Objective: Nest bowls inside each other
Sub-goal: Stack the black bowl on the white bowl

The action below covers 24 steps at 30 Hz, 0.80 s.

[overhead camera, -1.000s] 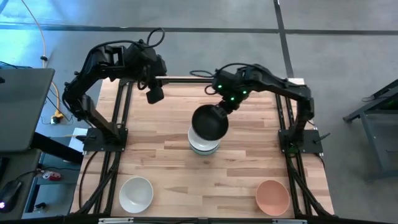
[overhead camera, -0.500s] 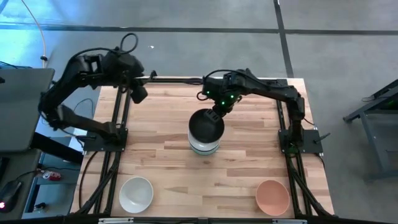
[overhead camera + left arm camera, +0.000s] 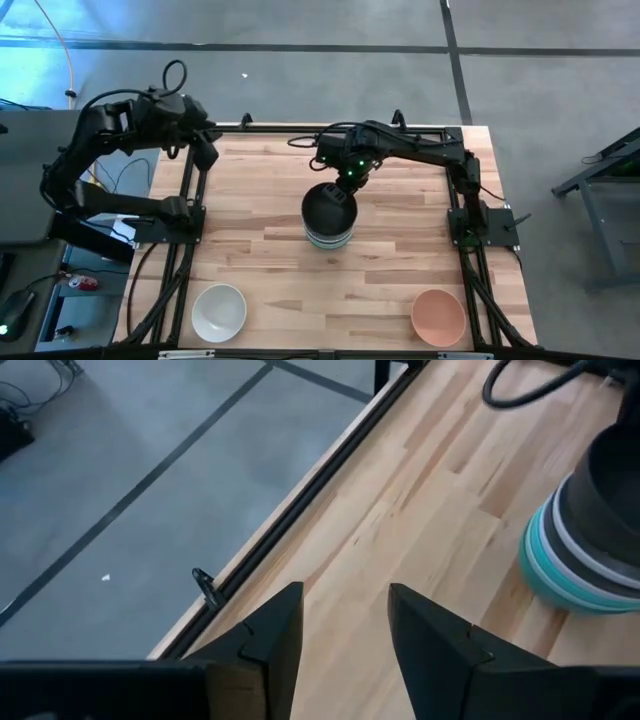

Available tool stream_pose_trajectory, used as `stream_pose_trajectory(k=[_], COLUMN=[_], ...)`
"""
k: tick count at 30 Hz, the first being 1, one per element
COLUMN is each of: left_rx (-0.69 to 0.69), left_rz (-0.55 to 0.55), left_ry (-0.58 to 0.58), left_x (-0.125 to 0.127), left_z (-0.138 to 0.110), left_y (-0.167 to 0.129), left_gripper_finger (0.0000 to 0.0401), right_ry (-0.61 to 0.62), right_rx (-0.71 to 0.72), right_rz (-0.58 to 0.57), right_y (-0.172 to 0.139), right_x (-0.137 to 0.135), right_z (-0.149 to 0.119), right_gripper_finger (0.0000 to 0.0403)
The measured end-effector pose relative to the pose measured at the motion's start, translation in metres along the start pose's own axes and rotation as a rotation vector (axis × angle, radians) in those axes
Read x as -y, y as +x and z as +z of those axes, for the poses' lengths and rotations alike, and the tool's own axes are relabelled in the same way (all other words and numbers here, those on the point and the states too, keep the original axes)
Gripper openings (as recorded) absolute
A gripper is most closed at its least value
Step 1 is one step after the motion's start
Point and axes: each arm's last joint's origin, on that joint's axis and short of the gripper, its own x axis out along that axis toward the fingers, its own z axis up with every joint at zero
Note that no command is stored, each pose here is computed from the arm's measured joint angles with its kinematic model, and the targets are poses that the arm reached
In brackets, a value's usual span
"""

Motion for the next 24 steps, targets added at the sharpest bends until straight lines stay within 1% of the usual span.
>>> stream_pose_trajectory(k=[9,13,24], left_rx=[0.018,0.006,0.019], left_rz=[-0.002,-0.007,-0.027], left_ry=[0.004,0.009,0.020], left_x=[-0.002,-0.002,-0.003], left_z=[-0.004,-0.006,-0.008], left_y=[-0.006,-0.007,-0.012], left_gripper_finger=[0.0138,0.0138,0.0138], right_ry=[-0.021,-0.030,-0.030], right_rx=[-0.047,-0.075,-0.080], right_rz=[-0.009,0.001,0.003], right_y=[0.017,0.024,0.026], right_x=[-0.009,-0.012,-0.013], right_z=[0.002,0.003,0.004], right_gripper_finger=[0.0000,0.0000,0.0000])
